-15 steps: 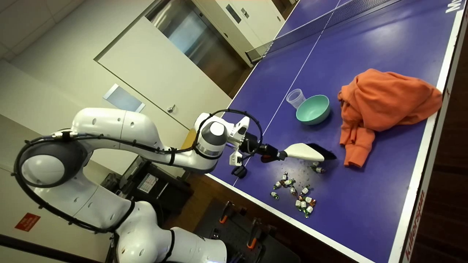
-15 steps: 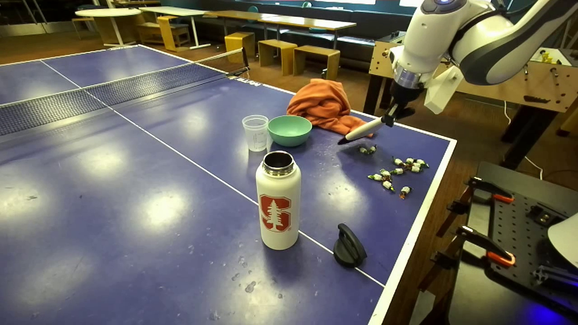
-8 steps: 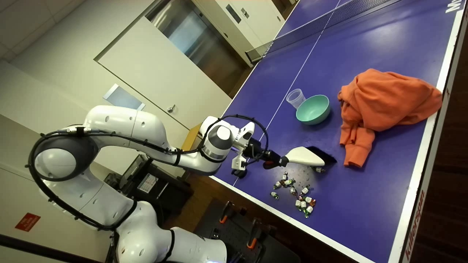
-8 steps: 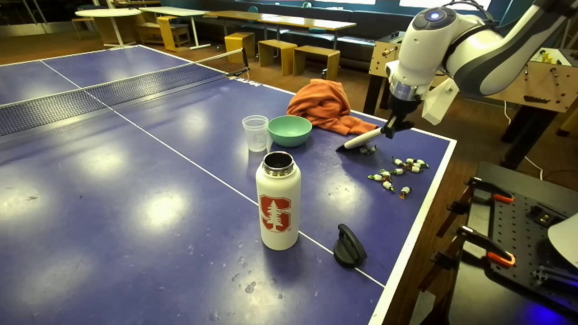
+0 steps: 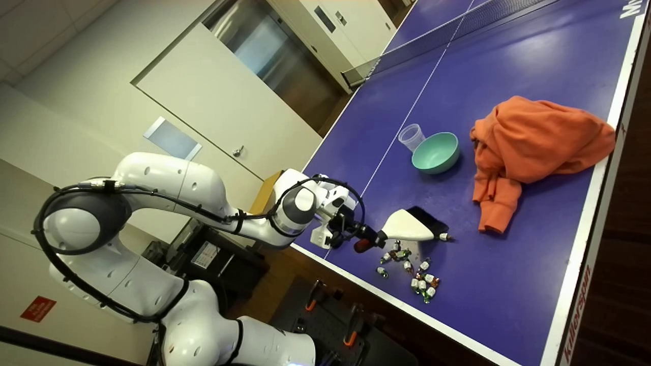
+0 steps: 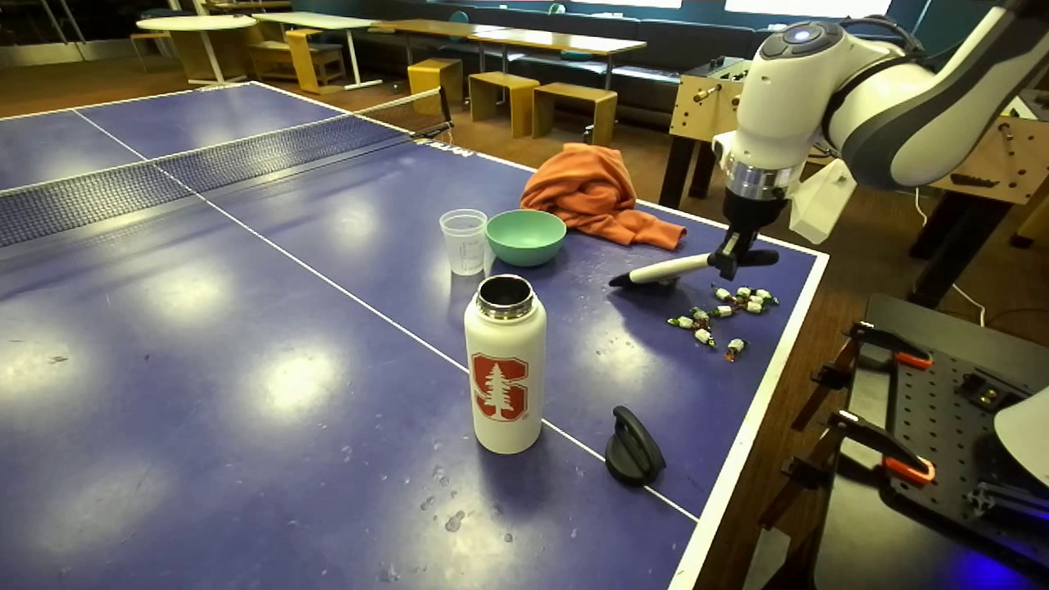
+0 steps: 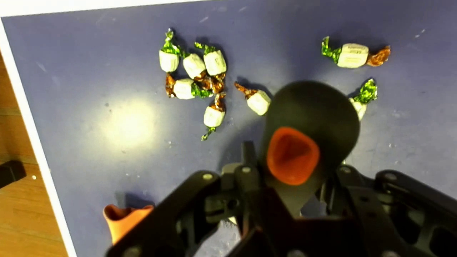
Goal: Move the cup backwards, empty the bowl then sweep the table.
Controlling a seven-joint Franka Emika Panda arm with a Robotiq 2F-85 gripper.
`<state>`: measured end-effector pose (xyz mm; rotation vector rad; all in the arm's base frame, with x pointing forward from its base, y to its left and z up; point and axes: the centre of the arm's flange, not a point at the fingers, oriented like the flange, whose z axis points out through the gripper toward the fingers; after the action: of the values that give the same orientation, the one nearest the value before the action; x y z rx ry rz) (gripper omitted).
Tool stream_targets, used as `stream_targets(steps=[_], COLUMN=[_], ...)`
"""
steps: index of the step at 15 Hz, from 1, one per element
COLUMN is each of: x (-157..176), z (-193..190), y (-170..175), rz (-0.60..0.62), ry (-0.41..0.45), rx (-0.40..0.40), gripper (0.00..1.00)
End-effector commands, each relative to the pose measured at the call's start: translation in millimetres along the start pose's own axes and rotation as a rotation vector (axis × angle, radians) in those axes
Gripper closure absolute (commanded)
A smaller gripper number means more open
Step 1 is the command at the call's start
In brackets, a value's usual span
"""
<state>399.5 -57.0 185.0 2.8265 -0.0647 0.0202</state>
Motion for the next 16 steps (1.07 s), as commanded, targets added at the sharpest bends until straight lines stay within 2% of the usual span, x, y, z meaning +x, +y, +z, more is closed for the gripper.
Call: stream_targets(steps=[1, 5, 9, 16], x=[-25, -35, -32, -8], z=[-30, -39, -54, -87], y=[6, 9, 9, -1], rz=[0.019, 0.04, 0.04, -0.006], ry=[-0.04, -0.069, -0.035, 0.209], rx=[-0.016, -0.032, -0.036, -0.1], gripper=[0.87, 0.87, 0.87, 0.87])
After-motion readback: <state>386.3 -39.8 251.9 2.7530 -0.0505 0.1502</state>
